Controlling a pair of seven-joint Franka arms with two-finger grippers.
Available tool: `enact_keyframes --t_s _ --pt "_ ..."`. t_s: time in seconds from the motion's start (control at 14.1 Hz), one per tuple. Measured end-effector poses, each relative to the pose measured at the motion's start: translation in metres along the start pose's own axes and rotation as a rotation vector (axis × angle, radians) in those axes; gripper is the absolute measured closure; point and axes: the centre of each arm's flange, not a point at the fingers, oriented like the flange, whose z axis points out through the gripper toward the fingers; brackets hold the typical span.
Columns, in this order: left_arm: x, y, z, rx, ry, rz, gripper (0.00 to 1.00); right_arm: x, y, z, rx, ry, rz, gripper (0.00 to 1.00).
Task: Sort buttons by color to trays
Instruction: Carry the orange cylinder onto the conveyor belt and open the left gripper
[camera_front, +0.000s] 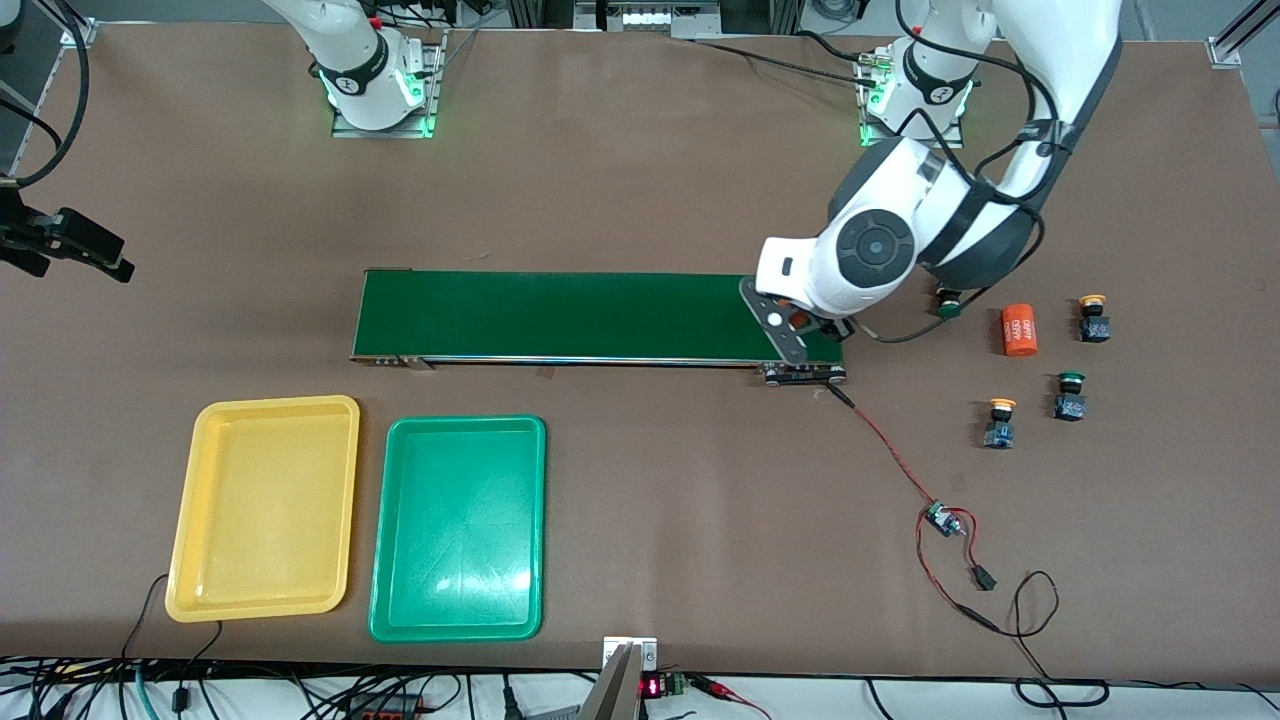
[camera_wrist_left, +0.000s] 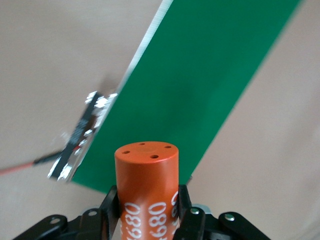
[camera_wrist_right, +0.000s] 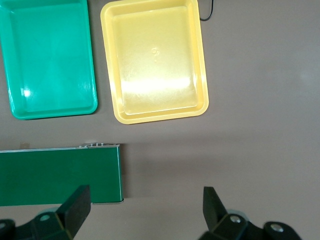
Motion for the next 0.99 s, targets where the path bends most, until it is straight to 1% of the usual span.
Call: enact_keyframes --t_s 0.14,0.28,0.43,0.57,0.64,0.71,0.78,0.85,0.92,0.99 --pt "0.004 -0.003 0.021 0.002 0.026 0.186 0.51 0.000 -0.002 0.000 0.000 -0.003 -0.004 0.00" --pt "0.007 -0.010 0.044 0.010 0.045 0.296 0.51 -0.001 -0.007 0.002 0.001 -0.016 -0.013 0.00" --pt "0.012 -0.008 0.067 0.050 0.027 0.368 0.51 -0.001 -0.010 0.004 0.001 -0.023 -0.018 0.00" --pt "0.016 -0.002 0.082 0.054 0.018 0.395 0.50 -0.002 -0.010 0.005 0.002 -0.033 -0.018 0.00" --pt "0.017 -0.001 0.084 0.055 0.017 0.400 0.44 -0.003 -0.010 0.006 0.002 -0.041 -0.019 0.00" --pt "0.017 -0.001 0.083 0.058 0.017 0.401 0.36 -0.003 -0.010 0.007 0.002 -0.047 -0.020 0.00" --pt "0.017 -0.002 0.081 0.061 0.018 0.393 0.26 -0.005 -0.010 0.009 0.002 -0.061 -0.023 0.00" --pt "0.014 -0.005 0.075 0.062 0.014 0.357 0.19 -0.007 -0.010 0.011 0.003 -0.083 -0.027 0.00" --pt "0.009 -0.008 0.064 0.059 -0.002 0.275 0.06 -0.008 -0.010 0.013 0.003 -0.096 -0.028 0.00" --pt "0.003 -0.011 0.047 0.057 -0.027 0.163 0.00 -0.008 -0.010 0.015 0.003 -0.098 -0.028 0.00"
